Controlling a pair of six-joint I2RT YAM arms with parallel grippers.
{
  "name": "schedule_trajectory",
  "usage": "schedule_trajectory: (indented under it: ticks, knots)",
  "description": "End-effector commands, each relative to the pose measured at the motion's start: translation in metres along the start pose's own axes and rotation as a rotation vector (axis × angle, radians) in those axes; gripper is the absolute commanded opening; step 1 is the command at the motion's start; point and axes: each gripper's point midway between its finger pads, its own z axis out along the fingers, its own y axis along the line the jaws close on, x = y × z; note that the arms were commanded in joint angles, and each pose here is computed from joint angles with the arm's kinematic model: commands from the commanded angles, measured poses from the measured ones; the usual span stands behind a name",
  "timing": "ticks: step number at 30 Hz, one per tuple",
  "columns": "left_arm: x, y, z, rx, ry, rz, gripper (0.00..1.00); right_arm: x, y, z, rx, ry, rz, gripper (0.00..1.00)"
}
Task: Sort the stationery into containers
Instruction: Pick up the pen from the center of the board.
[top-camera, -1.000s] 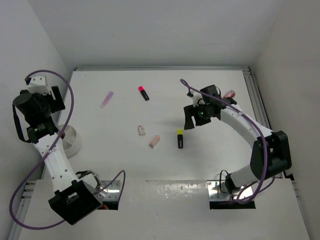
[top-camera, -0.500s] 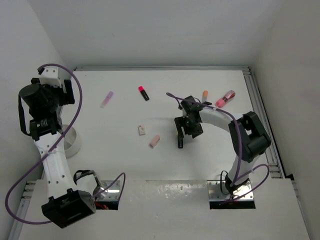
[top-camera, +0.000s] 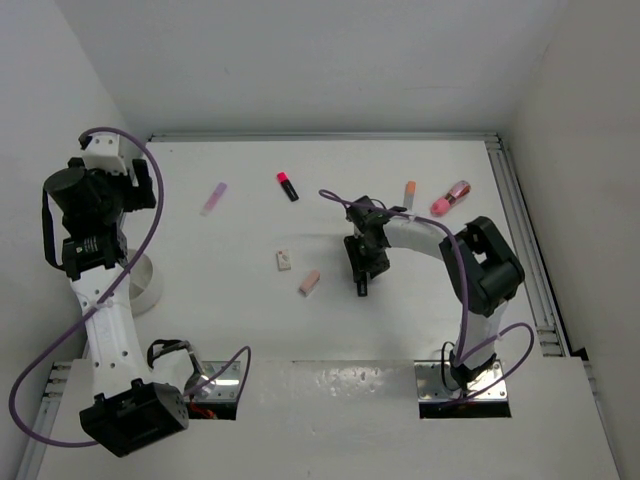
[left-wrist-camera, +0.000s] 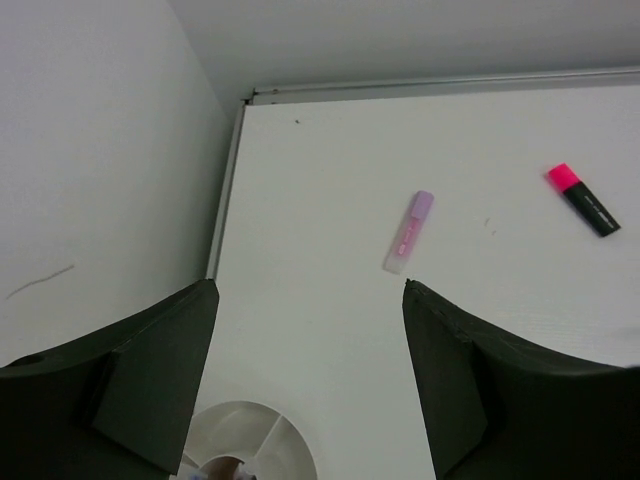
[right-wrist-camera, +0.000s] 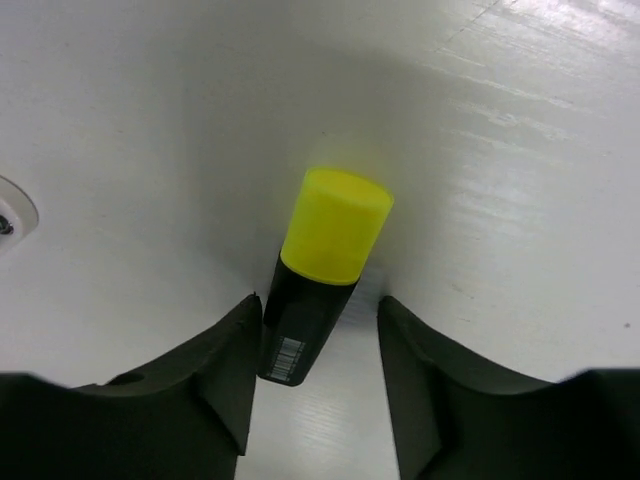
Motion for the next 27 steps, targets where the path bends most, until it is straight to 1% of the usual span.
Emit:
schedule_trajectory:
  ticks: [1, 2, 5, 6, 7, 8, 9, 12, 13, 14, 15, 17, 18, 19, 20, 22, 25, 27]
  knots:
    - [-0.007, -0.02, -0.003, 0.089, -0.016, -0.072, 0.8, 0.001, -0.002, 0.012, 0.014, -0.018, 0.016, 0.46]
    - [-0.005, -0.027, -0.003, 0.124, -0.008, -0.09, 0.8, 0.002, -0.001, 0.012, 0.012, -0.018, 0.01, 0.38]
    - [-0.004, -0.058, -0.011, 0.284, -0.013, -0.138, 0.78, -0.005, 0.006, 0.004, -0.037, -0.052, -0.021, 0.21]
    - [-0.004, -0.074, -0.016, 0.362, -0.011, -0.205, 0.78, -0.016, 0.012, -0.008, -0.072, -0.097, -0.032, 0.12]
    - [-0.005, -0.083, -0.02, 0.402, -0.017, -0.22, 0.78, -0.02, 0.02, -0.017, -0.132, -0.112, -0.071, 0.1]
    - [-0.008, -0.091, -0.023, 0.442, -0.024, -0.238, 0.78, -0.034, 0.027, -0.03, -0.16, -0.159, -0.098, 0.06]
    - [-0.009, -0.108, -0.029, 0.516, -0.017, -0.28, 0.77, -0.042, 0.032, -0.047, -0.179, -0.19, -0.132, 0.05]
    - [-0.02, -0.137, -0.045, 0.655, -0.038, -0.341, 0.77, -0.061, 0.05, -0.084, -0.262, -0.258, -0.256, 0.0]
    - [-0.016, -0.151, -0.049, 0.706, -0.023, -0.366, 0.78, -0.066, 0.058, -0.103, -0.299, -0.305, -0.289, 0.0]
    - [-0.023, -0.158, -0.053, 0.738, -0.047, -0.374, 0.78, -0.068, 0.069, -0.115, -0.352, -0.332, -0.34, 0.0]
    - [-0.024, -0.173, -0.058, 0.785, -0.028, -0.418, 0.78, -0.075, 0.076, -0.129, -0.375, -0.373, -0.366, 0.0]
    - [-0.021, -0.189, -0.057, 0.818, -0.002, -0.457, 0.77, -0.082, 0.1, -0.163, -0.435, -0.449, -0.441, 0.0]
    - [-0.022, -0.2, -0.06, 0.851, 0.011, -0.477, 0.77, -0.083, 0.109, -0.171, -0.453, -0.468, -0.46, 0.0]
    - [-0.015, -0.205, -0.058, 0.862, 0.03, -0.5, 0.77, -0.08, 0.123, -0.182, -0.478, -0.486, -0.487, 0.0]
    - [-0.015, -0.206, -0.056, 0.867, 0.028, -0.522, 0.77, -0.088, 0.134, -0.196, -0.497, -0.531, -0.498, 0.0]
    - [-0.008, -0.213, -0.05, 0.891, 0.078, -0.566, 0.75, -0.09, 0.159, -0.218, -0.559, -0.577, -0.511, 0.0]
    - [-0.009, -0.225, -0.051, 0.943, 0.109, -0.598, 0.74, -0.088, 0.185, -0.231, -0.606, -0.589, -0.532, 0.0]
    - [-0.013, -0.232, -0.051, 0.964, 0.108, -0.586, 0.74, -0.094, 0.196, -0.235, -0.604, -0.605, -0.545, 0.0]
